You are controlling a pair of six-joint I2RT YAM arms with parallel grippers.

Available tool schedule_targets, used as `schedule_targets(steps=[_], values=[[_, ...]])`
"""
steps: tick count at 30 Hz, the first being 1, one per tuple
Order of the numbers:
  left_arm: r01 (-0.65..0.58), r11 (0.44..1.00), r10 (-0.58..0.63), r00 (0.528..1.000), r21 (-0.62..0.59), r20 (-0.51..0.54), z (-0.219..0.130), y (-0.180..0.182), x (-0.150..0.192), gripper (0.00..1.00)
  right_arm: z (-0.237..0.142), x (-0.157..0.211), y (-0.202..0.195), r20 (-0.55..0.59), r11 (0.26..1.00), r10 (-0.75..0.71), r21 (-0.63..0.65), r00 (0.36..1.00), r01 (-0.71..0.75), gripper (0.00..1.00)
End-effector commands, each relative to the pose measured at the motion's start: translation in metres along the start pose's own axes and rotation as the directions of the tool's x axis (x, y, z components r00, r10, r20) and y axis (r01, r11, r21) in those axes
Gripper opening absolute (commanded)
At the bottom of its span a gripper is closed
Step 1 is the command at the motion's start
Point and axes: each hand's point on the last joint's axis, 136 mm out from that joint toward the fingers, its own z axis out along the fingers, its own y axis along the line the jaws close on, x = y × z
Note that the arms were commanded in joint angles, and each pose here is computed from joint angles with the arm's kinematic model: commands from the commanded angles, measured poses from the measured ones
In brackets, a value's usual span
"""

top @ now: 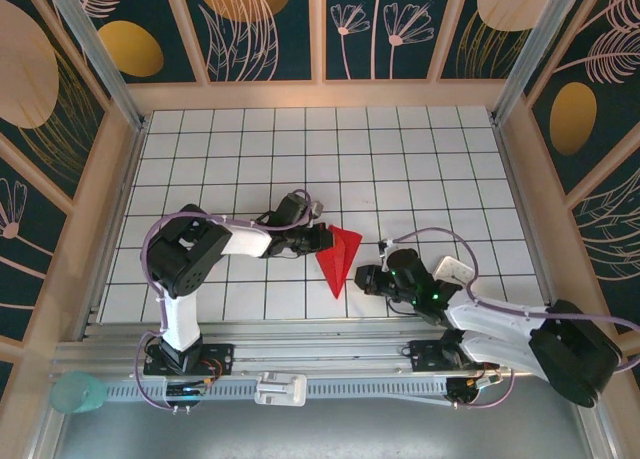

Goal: Fold a paper plane with a square sheet of paper (pick it up from the middle)

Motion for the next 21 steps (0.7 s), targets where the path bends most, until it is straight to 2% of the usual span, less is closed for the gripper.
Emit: schedule_targets(steps=[1, 17, 21], values=[[0.057, 0.994, -0.061, 0.997, -0.094, -0.039, 0.0, 0.028, 0.02, 0.0, 0.007, -0.014, 0.026, 0.014, 0.996, -0.036, -0.077, 0.999, 0.037, 0.2], [0.054, 0.994, -0.058, 0.998, -0.092, -0.037, -0.001, 0.028, 0.02, 0.03, 0.043, -0.013, 0.032, -0.053, 0.996, -0.034, -0.081, 0.998, 0.029, 0.2], [0.053, 0.995, -0.056, 0.998, -0.086, -0.033, -0.003, 0.025, 0.019, 0.05, 0.046, -0.01, 0.018, -0.053, 0.999, -0.025, -0.023, 0.998, 0.023, 0.11]])
